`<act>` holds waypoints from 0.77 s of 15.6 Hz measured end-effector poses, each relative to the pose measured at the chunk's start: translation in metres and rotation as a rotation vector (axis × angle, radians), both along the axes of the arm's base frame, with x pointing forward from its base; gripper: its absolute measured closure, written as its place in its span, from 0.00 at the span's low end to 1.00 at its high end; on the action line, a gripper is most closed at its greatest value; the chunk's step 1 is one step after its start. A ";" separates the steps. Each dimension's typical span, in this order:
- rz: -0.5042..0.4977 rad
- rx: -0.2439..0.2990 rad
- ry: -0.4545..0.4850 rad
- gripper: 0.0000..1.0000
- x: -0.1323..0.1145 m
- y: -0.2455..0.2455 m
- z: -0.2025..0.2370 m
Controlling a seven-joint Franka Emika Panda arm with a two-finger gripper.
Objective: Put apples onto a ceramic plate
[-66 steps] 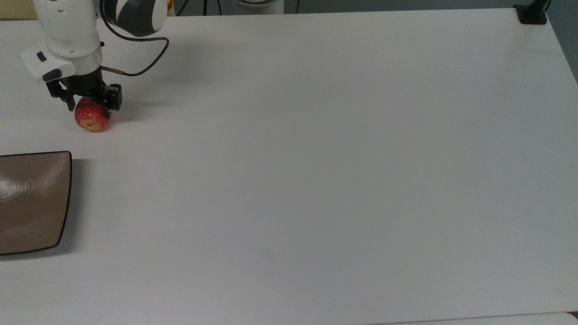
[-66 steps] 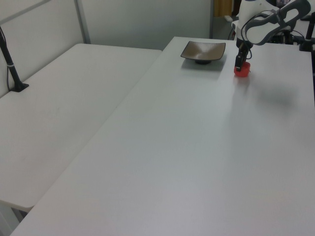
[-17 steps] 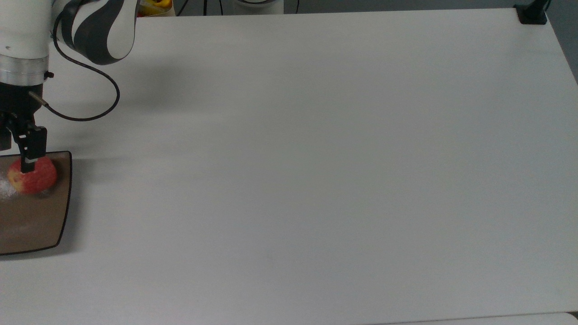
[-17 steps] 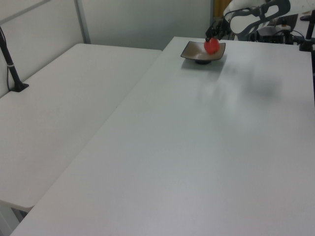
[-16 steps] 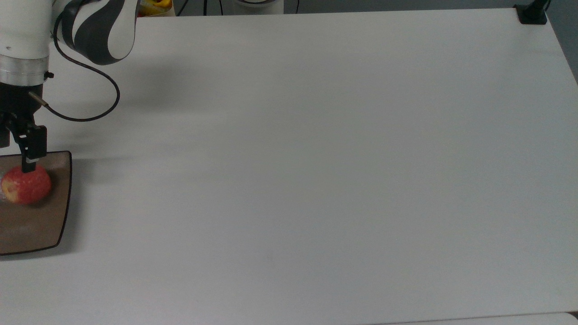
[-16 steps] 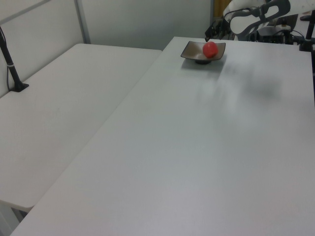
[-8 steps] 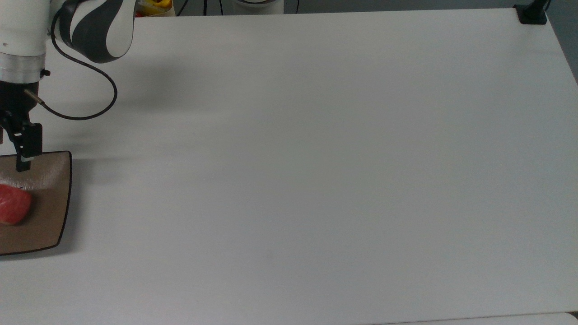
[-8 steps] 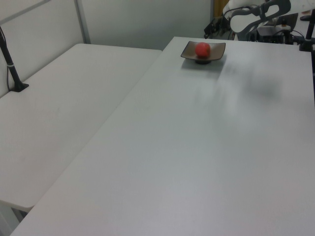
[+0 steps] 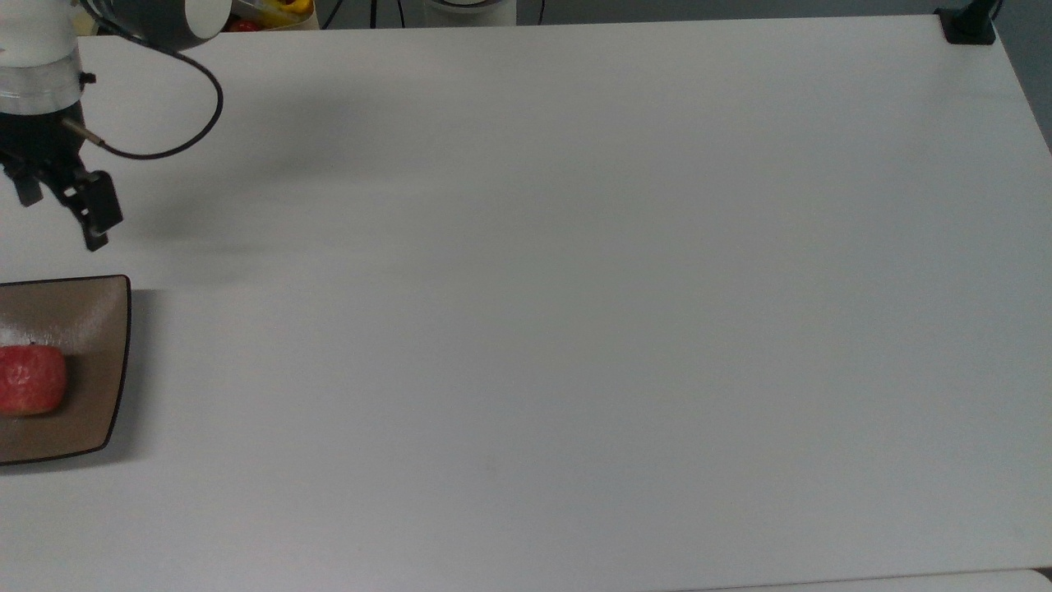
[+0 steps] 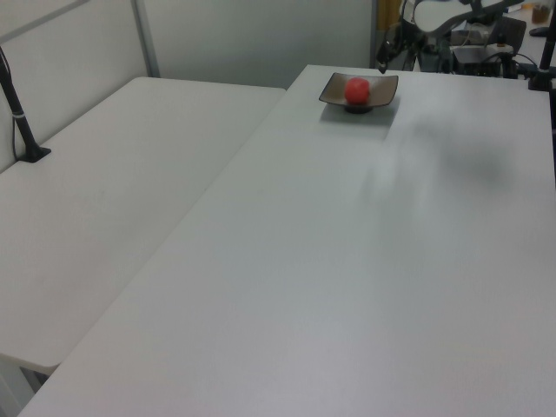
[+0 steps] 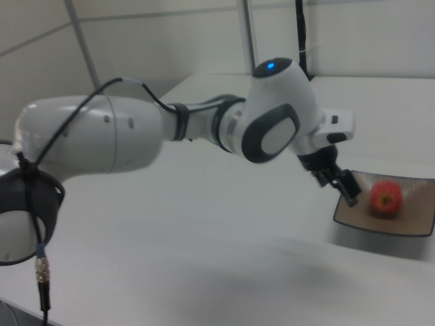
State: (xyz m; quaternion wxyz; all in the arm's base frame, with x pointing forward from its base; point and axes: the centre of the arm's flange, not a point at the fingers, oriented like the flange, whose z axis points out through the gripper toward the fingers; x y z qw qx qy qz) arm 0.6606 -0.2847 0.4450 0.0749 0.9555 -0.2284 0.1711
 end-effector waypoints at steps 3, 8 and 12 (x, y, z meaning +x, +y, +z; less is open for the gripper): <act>0.128 0.042 0.202 0.00 -0.024 0.014 0.011; 0.259 0.107 0.387 0.00 -0.057 0.039 0.011; 0.338 0.110 0.411 0.00 -0.075 0.094 0.018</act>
